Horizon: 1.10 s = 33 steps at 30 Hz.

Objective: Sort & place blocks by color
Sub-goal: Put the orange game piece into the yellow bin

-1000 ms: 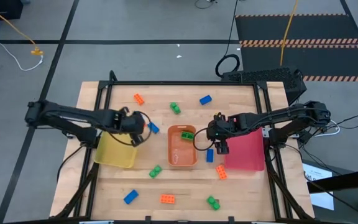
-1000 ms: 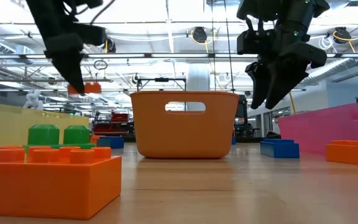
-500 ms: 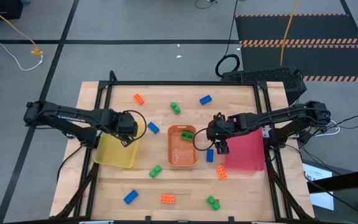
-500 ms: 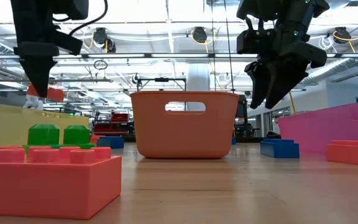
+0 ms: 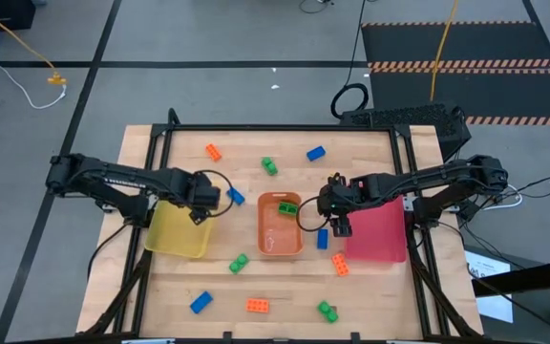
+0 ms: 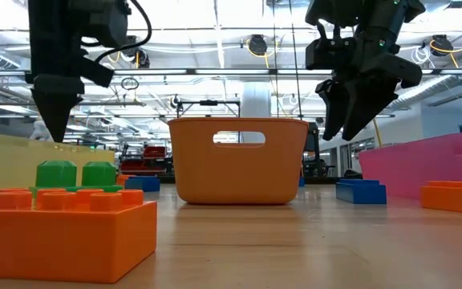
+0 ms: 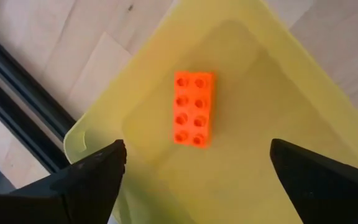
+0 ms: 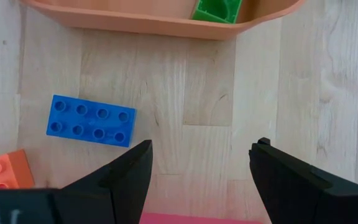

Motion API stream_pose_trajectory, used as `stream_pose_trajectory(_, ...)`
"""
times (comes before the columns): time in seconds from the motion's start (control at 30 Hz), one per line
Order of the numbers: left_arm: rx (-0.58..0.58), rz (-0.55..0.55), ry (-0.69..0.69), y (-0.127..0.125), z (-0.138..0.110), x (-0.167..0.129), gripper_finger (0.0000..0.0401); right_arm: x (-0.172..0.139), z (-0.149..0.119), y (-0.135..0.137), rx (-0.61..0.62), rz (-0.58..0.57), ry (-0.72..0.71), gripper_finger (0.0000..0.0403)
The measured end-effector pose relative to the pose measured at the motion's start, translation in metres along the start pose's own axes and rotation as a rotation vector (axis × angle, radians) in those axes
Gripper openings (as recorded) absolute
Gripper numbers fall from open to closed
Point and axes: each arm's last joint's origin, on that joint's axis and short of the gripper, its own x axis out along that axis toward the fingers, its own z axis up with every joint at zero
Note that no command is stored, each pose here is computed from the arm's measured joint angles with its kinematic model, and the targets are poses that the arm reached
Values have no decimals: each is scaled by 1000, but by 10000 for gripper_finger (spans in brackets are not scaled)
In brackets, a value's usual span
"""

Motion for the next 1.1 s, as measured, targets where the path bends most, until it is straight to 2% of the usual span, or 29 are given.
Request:
stream_pose_trajectory(0.13, 0, 9, 0, 2, 2, 1, 396, 0, 0, 0, -2, 0, 0, 254)
stream_pose_trajectory(0.23, 13, 54, -44, 7, 7, 2, 396, 0, 1, 0, -13, -1, -10, 254)
stream_pose_trajectory(0.33, 28, 101, -108, 17, 20, 6, 396, 0, 5, -1, -28, -5, -53, 254)
stream_pose_trajectory(0.4, 21, 85, -134, 26, 32, 10, 396, 0, 8, -1, -38, -8, -86, 254)
stream_pose_trajectory(0.57, -148, -8, -202, 63, 65, 17, 397, -1, 11, -2, -42, -14, -117, 254)
stream_pose_trajectory(0.7, -248, -11, -240, 100, 83, 8, 397, 0, 11, -6, -32, -20, -116, 254)
stream_pose_trajectory(0.77, -191, -9, -267, 114, 89, 1, 394, 0, 11, -8, -38, -24, -115, 254)
stream_pose_trajectory(0.87, 45, 19, -301, 121, 98, -9, 372, 0, 11, -10, -54, -29, -114, 254)
stream_pose_trajectory(0.93, 138, 36, -303, 123, 106, -14, 347, 0, 11, -12, -57, -31, -113, 254)
stream_pose_trajectory(1.1, 148, 68, -248, 130, 146, -19, 279, 0, 11, -13, -49, -34, -117, 254)
